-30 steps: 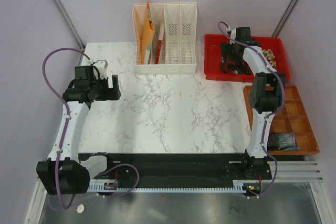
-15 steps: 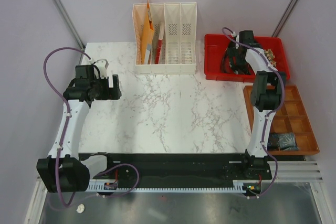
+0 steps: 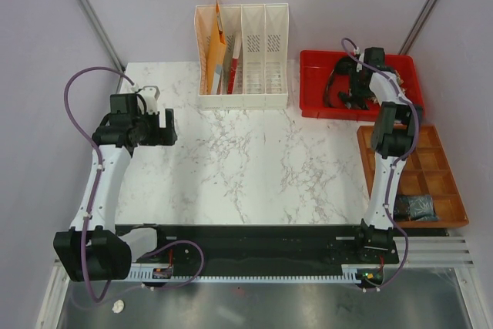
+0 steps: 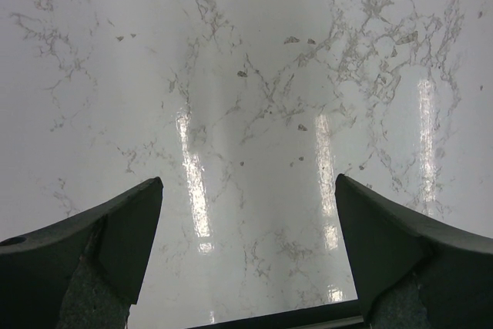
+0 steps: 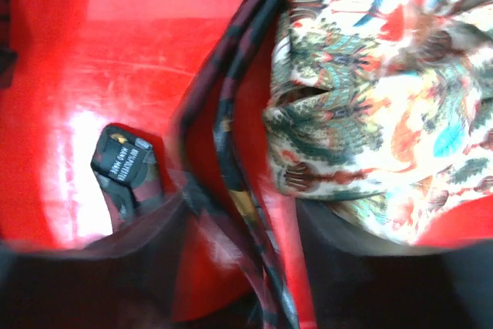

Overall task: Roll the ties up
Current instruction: Pick up the tie from the bin.

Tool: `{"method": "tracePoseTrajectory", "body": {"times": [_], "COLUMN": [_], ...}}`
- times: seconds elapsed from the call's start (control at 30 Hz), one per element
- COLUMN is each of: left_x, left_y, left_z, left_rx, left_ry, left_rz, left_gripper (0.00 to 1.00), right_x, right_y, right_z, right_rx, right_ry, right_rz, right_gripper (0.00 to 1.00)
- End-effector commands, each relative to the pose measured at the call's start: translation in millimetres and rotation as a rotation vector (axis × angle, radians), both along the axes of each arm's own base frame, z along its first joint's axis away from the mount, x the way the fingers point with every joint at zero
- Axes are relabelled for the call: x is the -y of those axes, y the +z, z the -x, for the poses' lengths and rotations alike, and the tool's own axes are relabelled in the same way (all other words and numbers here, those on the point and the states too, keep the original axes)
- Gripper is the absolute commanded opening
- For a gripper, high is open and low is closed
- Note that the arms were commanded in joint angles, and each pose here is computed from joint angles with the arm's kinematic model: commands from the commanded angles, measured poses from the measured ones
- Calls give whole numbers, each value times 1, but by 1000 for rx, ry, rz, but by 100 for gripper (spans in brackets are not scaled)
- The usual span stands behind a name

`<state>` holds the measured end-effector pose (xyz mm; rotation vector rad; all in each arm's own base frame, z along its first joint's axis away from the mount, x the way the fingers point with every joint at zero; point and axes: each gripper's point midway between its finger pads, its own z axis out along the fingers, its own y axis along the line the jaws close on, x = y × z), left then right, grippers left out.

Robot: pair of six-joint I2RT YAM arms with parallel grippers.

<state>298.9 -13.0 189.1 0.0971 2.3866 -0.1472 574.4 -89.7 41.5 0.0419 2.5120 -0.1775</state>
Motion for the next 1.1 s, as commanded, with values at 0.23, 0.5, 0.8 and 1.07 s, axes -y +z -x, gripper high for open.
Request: {"method": "tracePoseTrajectory", "body": {"times": [0.23,0.5,0.8,1.07], "left_x": [5,19,41,57], "left_y": [29,49,79,92], "left_z": [-18,-14,5,28], "left_rx": [70,127,233,312], "left_ry": [-31,-72,-190,-308], "left_rz": [20,80,148,167], "left_gripper": [100,100,100,100], "right_x": [-53,-87,-185,-205], "right_y": [119,241,359,357], "right_z": [-6,24,103,137], "right_rx": [221,445,718,784], "right_ry": [146,271,340,304], "right_rz": [-225,-310,-502,-420], "right_gripper": [0,0,0,0]}}
